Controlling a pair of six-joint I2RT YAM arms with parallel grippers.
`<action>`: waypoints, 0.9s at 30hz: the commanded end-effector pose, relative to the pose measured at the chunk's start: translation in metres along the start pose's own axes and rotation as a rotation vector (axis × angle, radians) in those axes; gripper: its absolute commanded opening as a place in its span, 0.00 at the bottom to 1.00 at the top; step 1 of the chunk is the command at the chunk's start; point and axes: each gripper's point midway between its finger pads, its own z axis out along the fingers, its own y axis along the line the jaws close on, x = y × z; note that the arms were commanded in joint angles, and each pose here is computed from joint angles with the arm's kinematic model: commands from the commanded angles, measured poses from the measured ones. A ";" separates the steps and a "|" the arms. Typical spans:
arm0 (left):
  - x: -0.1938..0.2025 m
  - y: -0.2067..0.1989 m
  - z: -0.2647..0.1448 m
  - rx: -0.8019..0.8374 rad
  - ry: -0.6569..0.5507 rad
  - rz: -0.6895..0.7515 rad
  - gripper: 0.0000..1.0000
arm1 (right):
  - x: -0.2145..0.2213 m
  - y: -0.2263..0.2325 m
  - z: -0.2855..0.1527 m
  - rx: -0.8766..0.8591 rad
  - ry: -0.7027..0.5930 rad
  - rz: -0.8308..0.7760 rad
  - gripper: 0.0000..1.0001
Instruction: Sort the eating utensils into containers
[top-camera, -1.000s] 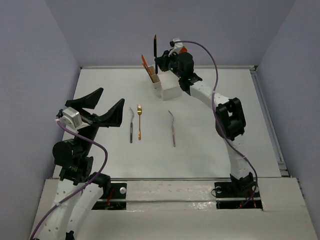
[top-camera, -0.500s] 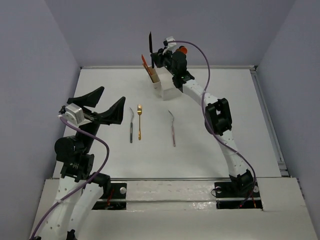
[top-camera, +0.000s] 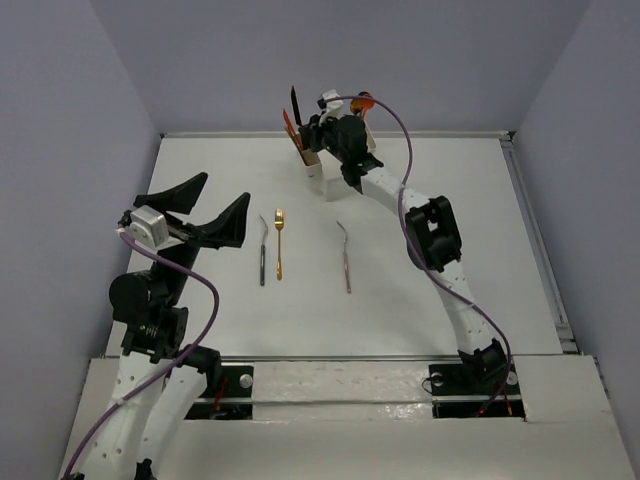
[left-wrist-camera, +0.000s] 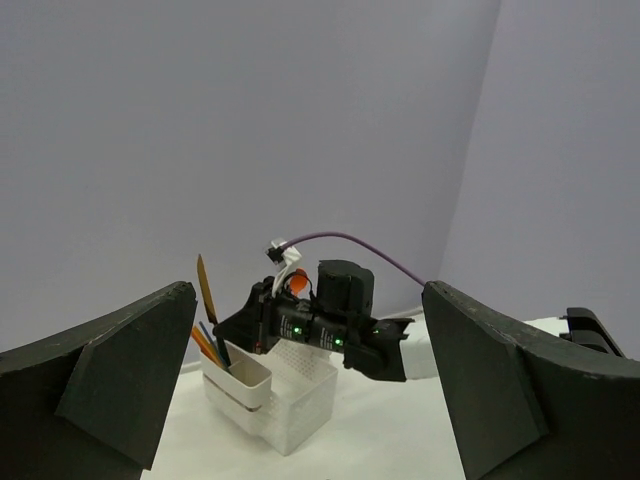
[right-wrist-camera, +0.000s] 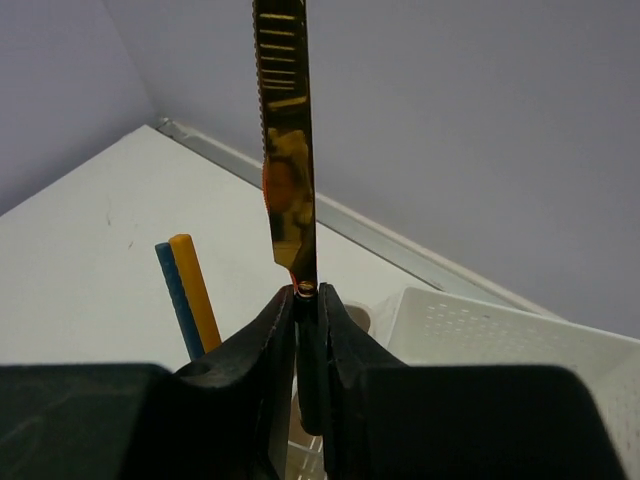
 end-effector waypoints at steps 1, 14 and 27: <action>-0.027 -0.008 0.003 0.034 -0.076 0.030 0.99 | -0.040 0.010 -0.002 -0.023 -0.090 -0.050 0.29; -0.024 -0.007 0.005 0.030 -0.069 0.028 0.99 | -0.109 0.021 -0.027 -0.012 -0.159 0.010 0.43; -0.028 -0.010 0.000 0.042 -0.078 0.029 0.99 | -0.028 0.045 -0.193 0.216 0.300 0.195 0.37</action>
